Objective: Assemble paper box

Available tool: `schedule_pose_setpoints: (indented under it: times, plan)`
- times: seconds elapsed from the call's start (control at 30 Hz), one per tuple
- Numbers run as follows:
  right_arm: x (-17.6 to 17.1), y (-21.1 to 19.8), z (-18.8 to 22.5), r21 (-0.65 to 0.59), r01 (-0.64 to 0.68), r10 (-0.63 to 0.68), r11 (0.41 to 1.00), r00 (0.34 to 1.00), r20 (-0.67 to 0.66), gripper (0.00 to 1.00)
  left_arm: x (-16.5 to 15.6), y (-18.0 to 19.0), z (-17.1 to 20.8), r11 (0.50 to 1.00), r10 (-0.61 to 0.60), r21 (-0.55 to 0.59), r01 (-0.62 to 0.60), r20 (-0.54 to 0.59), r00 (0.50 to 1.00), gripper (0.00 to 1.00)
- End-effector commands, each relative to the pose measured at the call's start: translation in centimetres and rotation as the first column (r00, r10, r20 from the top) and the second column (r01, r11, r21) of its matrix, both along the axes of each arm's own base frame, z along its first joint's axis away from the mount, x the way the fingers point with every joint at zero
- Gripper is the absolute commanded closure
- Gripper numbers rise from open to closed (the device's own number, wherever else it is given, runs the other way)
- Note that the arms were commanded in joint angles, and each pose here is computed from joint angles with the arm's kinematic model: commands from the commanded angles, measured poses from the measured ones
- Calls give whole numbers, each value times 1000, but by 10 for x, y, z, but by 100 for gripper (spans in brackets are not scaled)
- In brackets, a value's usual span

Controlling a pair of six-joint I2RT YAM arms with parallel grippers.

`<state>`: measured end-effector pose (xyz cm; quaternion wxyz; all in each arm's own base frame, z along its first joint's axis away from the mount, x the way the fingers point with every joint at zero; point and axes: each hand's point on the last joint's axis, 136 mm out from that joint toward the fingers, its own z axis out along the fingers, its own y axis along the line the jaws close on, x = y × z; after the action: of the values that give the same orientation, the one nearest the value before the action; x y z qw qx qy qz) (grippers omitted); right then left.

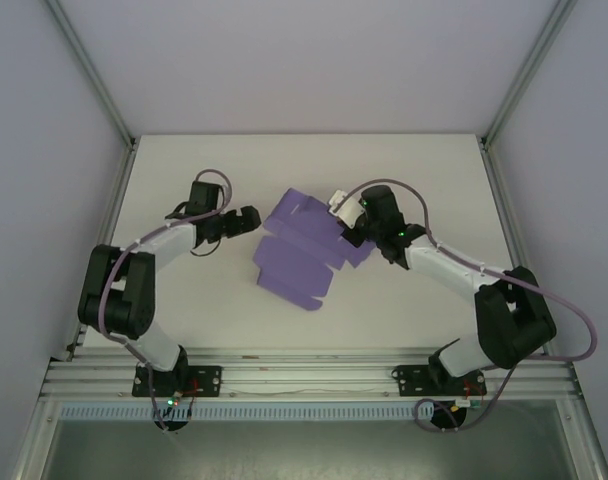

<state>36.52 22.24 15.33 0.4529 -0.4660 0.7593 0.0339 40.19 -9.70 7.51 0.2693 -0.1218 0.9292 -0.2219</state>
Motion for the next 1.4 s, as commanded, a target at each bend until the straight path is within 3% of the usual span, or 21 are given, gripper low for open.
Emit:
schedule_pose_setpoints:
  times: [0.0,0.17,0.37,0.63,1.0,1.2,1.27,1.37]
  plan:
    - [-1,4,15,78,-7,8,997,1000,-15,100,17,-27,23,984,-116,-120,133,139,984,5]
    - [11,-3,14,100,48,-42,994,998,-55,100,3,-53,29,932,-235,-228,282,213,948,8]
    - [16,-5,21,163,68,-54,984,994,-90,100,-8,-58,20,916,-257,-262,303,198,946,12]
    - [12,-2,14,154,39,-20,987,992,-127,100,-18,-72,39,860,-301,-325,393,300,905,13]
    - [14,-9,6,104,66,-52,992,989,-135,100,-22,-70,44,870,-301,-299,391,306,903,12]
    - [14,-10,5,100,70,-55,993,989,-140,100,-32,-76,51,838,-338,-320,441,330,881,12]
    - [14,-10,5,103,70,-54,992,988,-143,100,-37,-82,54,807,-369,-335,486,356,858,13]
    - [12,-6,8,124,57,-38,991,988,-153,100,-38,-86,48,801,-385,-337,495,343,857,18]
